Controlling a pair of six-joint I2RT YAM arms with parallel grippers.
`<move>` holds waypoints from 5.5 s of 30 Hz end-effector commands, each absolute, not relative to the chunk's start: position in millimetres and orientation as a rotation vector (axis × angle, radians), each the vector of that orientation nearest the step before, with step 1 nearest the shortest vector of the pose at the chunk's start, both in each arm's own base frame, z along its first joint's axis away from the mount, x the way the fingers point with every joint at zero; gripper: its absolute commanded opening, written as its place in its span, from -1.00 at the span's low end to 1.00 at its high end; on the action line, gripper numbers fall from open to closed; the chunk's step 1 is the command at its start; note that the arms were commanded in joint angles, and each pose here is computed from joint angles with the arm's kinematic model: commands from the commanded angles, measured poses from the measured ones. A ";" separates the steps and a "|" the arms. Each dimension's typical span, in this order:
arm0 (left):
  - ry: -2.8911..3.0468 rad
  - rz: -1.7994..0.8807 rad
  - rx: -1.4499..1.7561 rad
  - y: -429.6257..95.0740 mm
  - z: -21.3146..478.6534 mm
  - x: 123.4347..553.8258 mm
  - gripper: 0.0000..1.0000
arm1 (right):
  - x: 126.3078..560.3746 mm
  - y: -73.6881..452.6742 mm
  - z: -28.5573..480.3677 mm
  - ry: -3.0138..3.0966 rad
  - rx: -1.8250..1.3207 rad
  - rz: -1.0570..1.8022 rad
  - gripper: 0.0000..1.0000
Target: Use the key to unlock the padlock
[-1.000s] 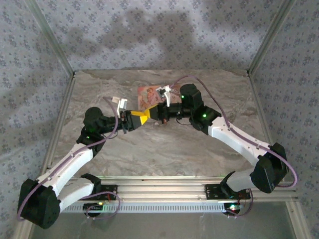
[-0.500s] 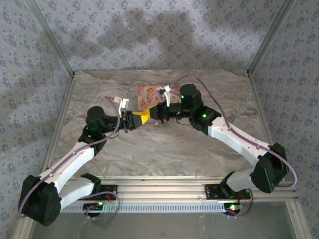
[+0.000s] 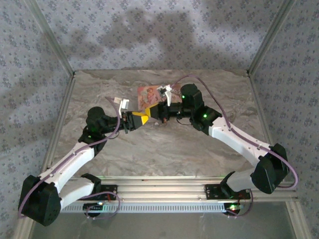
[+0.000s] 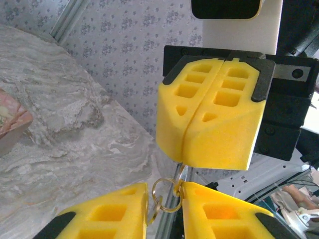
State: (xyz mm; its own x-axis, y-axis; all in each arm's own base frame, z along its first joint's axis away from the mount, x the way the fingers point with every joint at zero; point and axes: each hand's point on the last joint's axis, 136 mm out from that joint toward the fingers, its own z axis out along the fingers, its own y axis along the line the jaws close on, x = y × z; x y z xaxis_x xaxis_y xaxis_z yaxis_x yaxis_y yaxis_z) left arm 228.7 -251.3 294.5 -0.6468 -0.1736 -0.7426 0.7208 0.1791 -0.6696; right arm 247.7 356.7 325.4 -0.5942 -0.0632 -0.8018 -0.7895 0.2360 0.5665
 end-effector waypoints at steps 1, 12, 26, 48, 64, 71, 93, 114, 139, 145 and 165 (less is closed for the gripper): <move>1.691 -1.541 0.536 -249.5 301.8 227.2 -0.65 | 242.0 352.9 345.3 1.775 -0.798 1.417 -1.00; 1.687 -1.523 0.519 -245.0 300.7 226.7 -1.00 | 241.7 352.4 342.7 1.784 -0.792 1.424 -1.00; 1.681 -1.503 0.522 -242.6 303.6 225.4 -0.72 | 233.2 360.7 340.0 1.786 -0.836 1.458 -1.00; 1.670 -1.506 0.535 -242.6 307.2 223.8 -0.60 | 231.2 367.7 336.7 1.800 -0.861 1.477 -1.00; 1.779 -1.387 0.454 -230.9 277.0 231.9 -1.00 | 270.9 335.2 320.0 1.961 -0.553 1.284 0.23; 1.954 -1.225 0.397 -215.6 233.8 234.5 -1.00 | 297.2 294.9 245.0 2.226 -0.370 0.861 0.33; 2.175 -1.011 0.304 -188.6 146.8 230.7 -1.00 | 367.1 295.4 86.6 2.470 -0.122 0.185 0.16; 2.169 -0.977 0.329 -181.2 130.8 223.0 -1.00 | 394.7 299.7 55.0 2.483 -0.010 0.061 0.00; 2.135 -0.972 0.331 -174.7 135.0 211.3 -1.00 | 404.7 298.0 44.0 2.487 -0.028 0.049 -0.50; 2.129 -0.982 0.337 -176.3 135.7 211.7 -1.00 | 397.1 300.0 54.6 2.517 -0.043 0.096 -0.74; 2.034 -1.073 0.520 -221.8 140.9 256.5 -1.00 | 321.5 337.1 132.1 2.829 -0.266 0.876 -1.00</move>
